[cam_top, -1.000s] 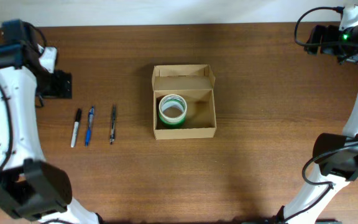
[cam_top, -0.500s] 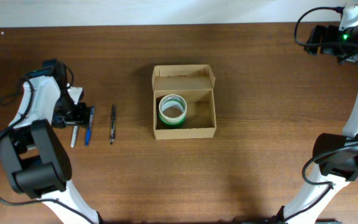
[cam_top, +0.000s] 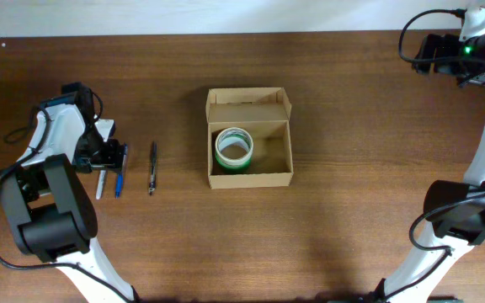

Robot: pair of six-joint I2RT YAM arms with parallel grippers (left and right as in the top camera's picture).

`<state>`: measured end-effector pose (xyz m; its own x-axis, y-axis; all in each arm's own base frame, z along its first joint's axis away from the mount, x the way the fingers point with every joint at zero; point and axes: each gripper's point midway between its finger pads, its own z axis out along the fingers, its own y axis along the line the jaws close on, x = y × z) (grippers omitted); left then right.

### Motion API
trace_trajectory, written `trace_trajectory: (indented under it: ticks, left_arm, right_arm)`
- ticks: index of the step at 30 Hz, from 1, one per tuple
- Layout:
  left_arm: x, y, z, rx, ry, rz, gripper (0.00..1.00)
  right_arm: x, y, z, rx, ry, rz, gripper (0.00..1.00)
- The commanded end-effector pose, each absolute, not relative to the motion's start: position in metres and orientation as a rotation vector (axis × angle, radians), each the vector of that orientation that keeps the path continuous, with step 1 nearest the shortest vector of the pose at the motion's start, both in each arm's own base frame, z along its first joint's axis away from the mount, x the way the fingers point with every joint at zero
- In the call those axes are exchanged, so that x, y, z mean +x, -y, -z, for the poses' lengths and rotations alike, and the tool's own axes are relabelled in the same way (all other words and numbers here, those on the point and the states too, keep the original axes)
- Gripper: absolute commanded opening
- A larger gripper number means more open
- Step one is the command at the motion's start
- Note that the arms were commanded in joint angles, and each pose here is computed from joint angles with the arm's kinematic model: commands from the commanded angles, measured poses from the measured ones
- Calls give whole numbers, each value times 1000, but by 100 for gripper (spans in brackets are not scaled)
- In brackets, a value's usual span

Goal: Pack container
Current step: 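Lower the left gripper onto the black marker and grasp it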

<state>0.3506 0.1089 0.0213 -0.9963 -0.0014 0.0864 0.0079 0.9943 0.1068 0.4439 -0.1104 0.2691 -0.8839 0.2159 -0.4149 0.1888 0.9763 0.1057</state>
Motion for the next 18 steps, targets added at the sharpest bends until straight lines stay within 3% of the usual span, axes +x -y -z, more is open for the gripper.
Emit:
trace_trajectory:
  ticks: [1,6,18]
  left_arm:
    - [350,-114,-16,10,3044,178,65]
    - [353,-121,-15,37,3063,186,55]
    - [354,-120,-2,64,3064,112,58]
  right_arm:
    - [444,112,-272,304,-2676,-92,99]
    - [444,112,-272,304,-2676,-92,99]
    - [443,112,-272,304,-2676,-93,99]
